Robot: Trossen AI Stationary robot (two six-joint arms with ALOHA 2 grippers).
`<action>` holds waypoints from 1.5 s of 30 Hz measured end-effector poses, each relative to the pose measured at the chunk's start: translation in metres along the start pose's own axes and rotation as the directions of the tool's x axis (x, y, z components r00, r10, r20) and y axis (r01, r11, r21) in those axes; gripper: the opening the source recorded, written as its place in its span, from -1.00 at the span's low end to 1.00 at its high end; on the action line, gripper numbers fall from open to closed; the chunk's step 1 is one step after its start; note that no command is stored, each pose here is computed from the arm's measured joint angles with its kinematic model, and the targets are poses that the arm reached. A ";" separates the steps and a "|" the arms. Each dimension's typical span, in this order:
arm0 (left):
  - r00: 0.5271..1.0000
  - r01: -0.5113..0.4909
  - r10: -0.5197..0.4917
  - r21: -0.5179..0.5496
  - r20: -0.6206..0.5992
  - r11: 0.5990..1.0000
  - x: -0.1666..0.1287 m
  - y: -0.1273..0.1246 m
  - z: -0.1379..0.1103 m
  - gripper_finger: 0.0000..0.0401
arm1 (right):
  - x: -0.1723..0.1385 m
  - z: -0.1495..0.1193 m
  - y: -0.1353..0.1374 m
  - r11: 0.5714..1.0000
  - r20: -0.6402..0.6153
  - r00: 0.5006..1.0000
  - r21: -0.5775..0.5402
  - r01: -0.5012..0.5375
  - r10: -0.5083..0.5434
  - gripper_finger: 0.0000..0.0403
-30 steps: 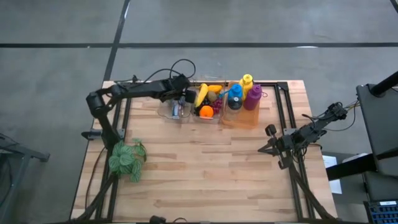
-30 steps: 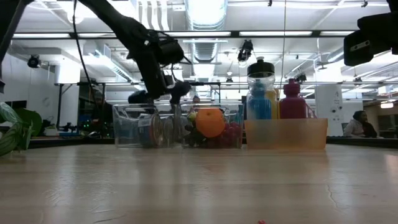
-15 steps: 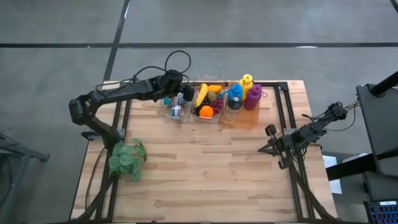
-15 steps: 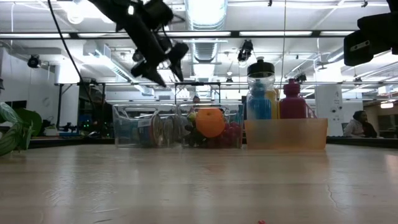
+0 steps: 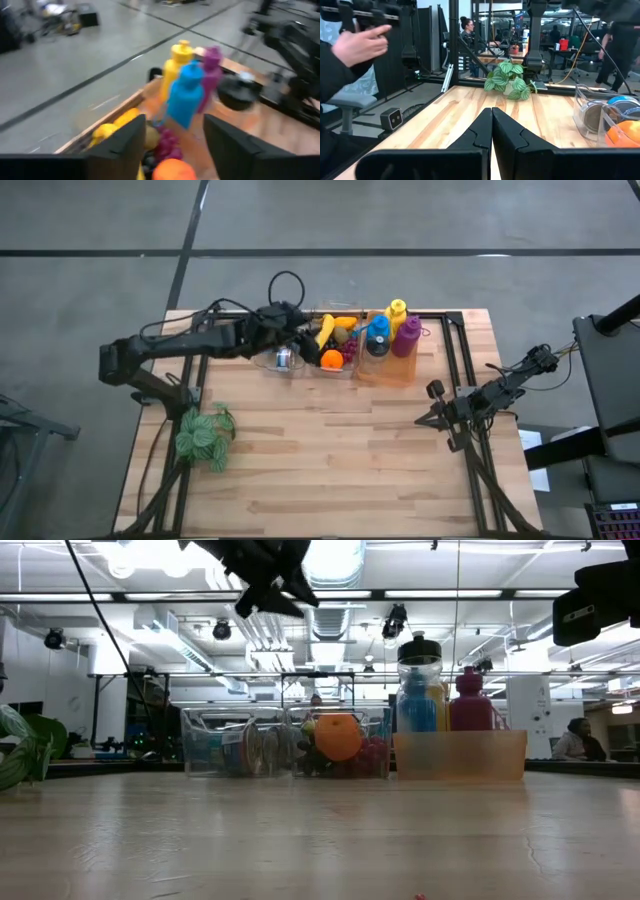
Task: Pick & Place Food Item
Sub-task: Return to Home Position
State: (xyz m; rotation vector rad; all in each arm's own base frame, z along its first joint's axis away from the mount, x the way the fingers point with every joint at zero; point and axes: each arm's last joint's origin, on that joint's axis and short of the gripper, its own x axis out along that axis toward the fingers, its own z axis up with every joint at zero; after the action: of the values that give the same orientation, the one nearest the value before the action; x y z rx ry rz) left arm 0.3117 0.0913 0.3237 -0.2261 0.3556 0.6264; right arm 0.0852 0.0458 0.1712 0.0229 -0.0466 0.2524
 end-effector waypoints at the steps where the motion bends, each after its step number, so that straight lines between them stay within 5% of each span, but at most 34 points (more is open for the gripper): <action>1: 1.000 0.021 -0.021 0.019 0.004 1.000 -0.002 -0.005 -0.001 -0.06 | 0.000 0.000 0.000 1.000 0.000 1.000 0.000 0.000 0.000 -0.96; 7: 0.984 0.175 -0.176 0.137 -0.009 0.975 -0.015 -0.040 -0.009 -0.62 | 0.000 0.000 0.000 1.000 0.000 1.000 0.000 0.000 0.000 -0.96; 12: 0.938 0.330 -0.346 0.289 0.007 0.899 -0.035 -0.082 -0.027 -0.95 | 0.000 0.000 0.000 1.000 0.000 1.000 0.000 0.000 0.000 -0.96; 18: 0.864 0.432 -0.503 0.496 0.011 0.753 -0.063 -0.119 -0.051 -0.99 | 0.000 0.000 0.000 1.000 0.000 1.000 0.000 0.000 0.000 -0.96; 23: 0.840 0.473 -0.543 0.495 -0.003 0.729 -0.081 -0.128 -0.061 -0.99 | 0.000 0.000 0.000 1.000 0.000 1.000 0.000 0.000 0.000 -0.96; 26: 0.855 0.461 -0.519 0.443 0.012 0.769 -0.092 -0.121 -0.062 -0.99 | 0.000 0.000 0.000 1.000 0.001 1.000 0.000 0.000 0.000 -0.96; 30: 0.843 0.466 -0.537 0.470 0.019 0.750 -0.108 -0.102 -0.075 -1.00 | 0.000 0.000 0.000 1.000 0.000 1.000 0.000 0.000 0.000 -0.96; 33: 0.817 0.475 -0.573 0.485 0.068 0.734 -0.120 -0.083 -0.094 -1.00 | 0.000 0.000 0.000 1.000 0.000 1.000 0.000 0.000 0.000 -0.96; 39: 0.750 0.480 -0.610 0.425 0.256 0.768 -0.140 -0.033 -0.133 -1.00 | 0.000 0.000 0.000 1.000 0.000 1.000 0.000 0.000 0.000 -0.96; 45: 0.688 0.518 -0.662 0.437 0.296 0.735 -0.155 0.007 -0.169 -1.00 | 0.000 0.000 0.000 1.000 0.000 1.000 0.000 0.000 0.000 -0.96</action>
State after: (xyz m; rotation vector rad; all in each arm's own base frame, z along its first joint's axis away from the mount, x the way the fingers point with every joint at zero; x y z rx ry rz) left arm 0.1476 -0.0386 0.2292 0.1235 -0.0722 -0.0606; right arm 0.0852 0.0458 0.1713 0.0229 -0.0467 0.2524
